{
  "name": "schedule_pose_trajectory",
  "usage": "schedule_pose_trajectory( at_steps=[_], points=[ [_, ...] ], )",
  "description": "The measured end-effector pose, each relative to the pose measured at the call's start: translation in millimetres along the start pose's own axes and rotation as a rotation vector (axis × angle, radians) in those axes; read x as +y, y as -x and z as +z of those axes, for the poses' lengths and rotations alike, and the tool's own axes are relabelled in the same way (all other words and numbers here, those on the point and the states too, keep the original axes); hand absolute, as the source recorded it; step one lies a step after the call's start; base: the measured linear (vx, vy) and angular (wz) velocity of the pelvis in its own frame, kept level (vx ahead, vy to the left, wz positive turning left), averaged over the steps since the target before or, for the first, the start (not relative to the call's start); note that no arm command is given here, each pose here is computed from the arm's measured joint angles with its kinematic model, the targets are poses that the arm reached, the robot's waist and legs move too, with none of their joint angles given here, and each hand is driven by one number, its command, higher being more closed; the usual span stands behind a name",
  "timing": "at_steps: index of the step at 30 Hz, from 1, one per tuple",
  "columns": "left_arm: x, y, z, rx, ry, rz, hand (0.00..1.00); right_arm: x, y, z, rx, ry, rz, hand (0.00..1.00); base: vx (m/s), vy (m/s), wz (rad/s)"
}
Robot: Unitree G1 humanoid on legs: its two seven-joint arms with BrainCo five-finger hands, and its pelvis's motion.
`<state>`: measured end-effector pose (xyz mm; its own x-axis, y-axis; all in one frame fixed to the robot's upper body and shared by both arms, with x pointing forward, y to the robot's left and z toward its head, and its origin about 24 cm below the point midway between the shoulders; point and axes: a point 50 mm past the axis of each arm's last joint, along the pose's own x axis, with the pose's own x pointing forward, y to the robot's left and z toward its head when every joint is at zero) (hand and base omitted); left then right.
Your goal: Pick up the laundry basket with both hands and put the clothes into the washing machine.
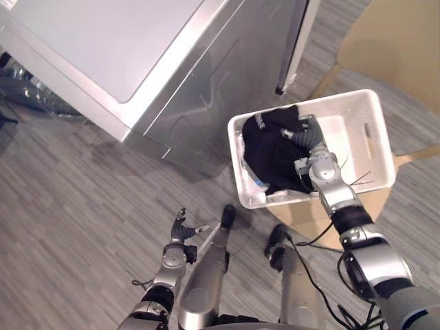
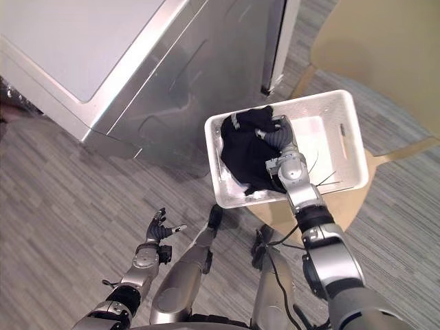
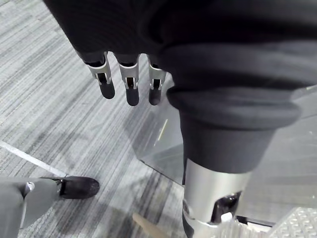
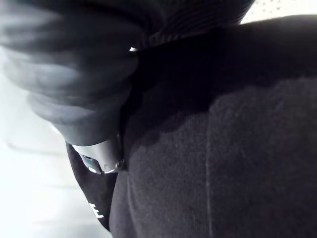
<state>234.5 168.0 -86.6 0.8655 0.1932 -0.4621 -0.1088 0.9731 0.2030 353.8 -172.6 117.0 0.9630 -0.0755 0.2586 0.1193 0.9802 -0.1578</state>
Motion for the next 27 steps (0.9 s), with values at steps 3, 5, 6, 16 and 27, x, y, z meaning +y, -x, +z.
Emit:
schedule_pose_trajectory(
  at_steps=[3, 5, 6, 16, 27],
  points=[
    [6, 7, -15, 0.043, -0.017, 0.005, 0.00, 10, 31, -20, 0.060, -0.167, 0.000, 1.00, 0.05, 0.004, 0.02],
    [8, 13, -27, 0.078, -0.021, 0.006, 0.00, 20, 53, -28, 0.088, -0.291, 0.013, 1.00, 0.08, 0.013, 0.06],
    [8, 15, -30, 0.088, -0.023, 0.006, 0.00, 22, 58, -29, 0.092, -0.326, 0.014, 1.00, 0.08, 0.016, -0.01],
    [18, 42, -71, 0.212, -0.022, 0.032, 0.00, 40, 95, 5, -0.081, -0.624, 0.078, 1.00, 0.00, 0.034, -0.36],
    [14, 40, -12, -0.083, 0.109, 0.039, 0.00, 64, 88, 11, -0.123, -0.398, 0.209, 1.00, -0.15, -0.176, 0.61]
  ],
)
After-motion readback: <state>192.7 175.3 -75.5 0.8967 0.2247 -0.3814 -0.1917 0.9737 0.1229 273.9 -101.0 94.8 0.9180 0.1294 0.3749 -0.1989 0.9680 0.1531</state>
